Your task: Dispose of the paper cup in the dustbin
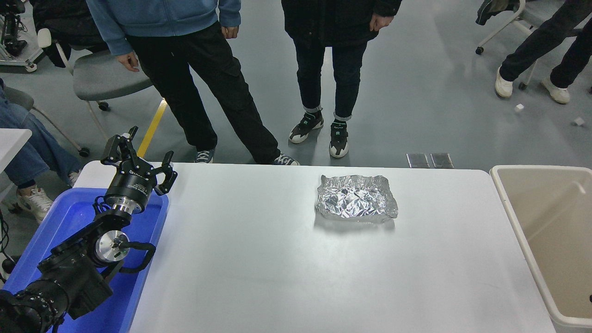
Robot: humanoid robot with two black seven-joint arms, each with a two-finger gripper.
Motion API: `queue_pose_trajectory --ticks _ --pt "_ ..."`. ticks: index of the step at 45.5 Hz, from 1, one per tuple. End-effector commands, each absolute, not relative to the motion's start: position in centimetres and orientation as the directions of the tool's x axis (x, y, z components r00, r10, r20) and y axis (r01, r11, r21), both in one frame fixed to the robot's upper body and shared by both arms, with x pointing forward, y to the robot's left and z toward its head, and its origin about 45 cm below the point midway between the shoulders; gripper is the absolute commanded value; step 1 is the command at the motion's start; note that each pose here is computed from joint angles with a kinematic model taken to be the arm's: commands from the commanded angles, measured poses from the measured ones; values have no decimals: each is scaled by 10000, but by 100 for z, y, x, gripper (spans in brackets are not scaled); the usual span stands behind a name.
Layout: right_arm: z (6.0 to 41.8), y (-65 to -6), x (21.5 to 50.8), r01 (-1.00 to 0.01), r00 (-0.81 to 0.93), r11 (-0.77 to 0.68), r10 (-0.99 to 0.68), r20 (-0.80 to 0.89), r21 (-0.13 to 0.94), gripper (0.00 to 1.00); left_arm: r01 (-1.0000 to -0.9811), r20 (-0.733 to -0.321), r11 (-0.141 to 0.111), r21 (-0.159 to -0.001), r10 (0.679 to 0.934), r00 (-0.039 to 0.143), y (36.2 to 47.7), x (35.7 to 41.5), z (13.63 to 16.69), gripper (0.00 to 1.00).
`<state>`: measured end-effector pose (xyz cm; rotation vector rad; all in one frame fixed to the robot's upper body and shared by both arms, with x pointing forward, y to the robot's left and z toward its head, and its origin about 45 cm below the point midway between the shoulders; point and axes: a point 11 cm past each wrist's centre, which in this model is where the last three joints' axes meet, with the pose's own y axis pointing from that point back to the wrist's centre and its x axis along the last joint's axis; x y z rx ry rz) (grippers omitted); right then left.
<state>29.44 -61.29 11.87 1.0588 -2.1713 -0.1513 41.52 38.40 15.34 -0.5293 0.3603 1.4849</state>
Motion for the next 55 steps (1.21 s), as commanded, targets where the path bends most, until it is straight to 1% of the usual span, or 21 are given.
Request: queue_pose_trajectory --ticks 1,6,15,19,22,25,26,30,34,36,37,40,41,42,43,44,47,55 --pt "1350 -6146 3085 -6608 -5053 6617 -7412 4419 3542 99 -9936 -5371 60 -1124 8410 659 3839 4152 1533 100" --pt "1374 -6103 3149 -6937 -5335 6318 -7733 3427 3459 99 -9936 -5371 60 -1124 8410 659 3839 4152 1533 100" --pt "1480 -6007 3301 -7509 -5579 6056 -7952 2375 2634 99 -9936 -5371 60 -1124 8410 659 3839 4152 1533 100" --pt "1519 -5874 3431 -7947 -5374 5568 -8305 1464 2416 99 -9935 -5371 52 -1137 8410 659 3840 4152 1534 100" --pt "1618 -5836 3510 -8164 -5284 5329 -8448 846 2225 99 -9935 -5371 52 -1137 8410 659 3840 4152 1534 100" --pt "1718 -5752 3608 -8405 -5136 5037 -8580 25 1996 99 -9936 -5365 42 -1129 8414 645 3844 4150 1532 100" --pt "1781 -5690 3674 -8531 -5052 4892 -8614 -528 1817 99 -9936 -5371 60 -1124 8410 658 3839 4152 1533 100" --pt "1917 -5583 3786 -8752 -4800 4620 -8664 -1379 1434 99 -9935 -5371 52 -1137 8410 659 3840 4152 1534 100" --pt "1969 -5419 3863 -8994 -4364 4193 -8775 -1991 1233 99 -9935 -5371 52 -1137 8410 659 3840 4152 1534 100" --pt "1974 -5284 3907 -9174 -3973 3801 -8916 -2172 1180 99 -9936 -5371 60 -1124 8410 659 3839 4152 1533 100" --pt "1980 -5215 3928 -9260 -3769 3599 -8986 -2247 1141 99 -9936 -5364 54 -1131 8414 656 3842 4155 1537 100" --pt "2017 -5031 3973 -9470 -3210 3072 -9136 -2496 935 99 -9936 -5371 60 -1124 8410 658 3839 4152 1533 100" --pt "2017 -4974 3978 -9520 -3061 2933 -9155 -2612 874 99 -9935 -5371 52 -1137 8410 659 3840 4152 1534 100" --pt "2013 -4921 3979 -9559 -2935 2818 -9173 -2690 821 99 -9937 -5365 50 -1117 8414 645 3843 4150 1531 100" --pt "2013 -4879 3977 -9592 -2827 2723 -9194 -2734 761 99 -9935 -5359 57 -1141 8417 664 3845 4156 1542 100" --pt "2003 -4810 3983 -9634 -2678 2584 -9218 -2803 709 99 -9936 -5371 60 -1124 8410 659 3839 4152 1533 100" --pt "1950 -4647 3981 -9709 -2390 2322 -9245 -2971 583 99 -9935 -5371 52 -1137 8410 659 3840 4152 1534 100" --pt "1620 -4375 3867 -9734 -2288 2137 -9246 -3047 824 99 -9936 -5371 60 -1124 8410 658 3839 4152 1533 100"
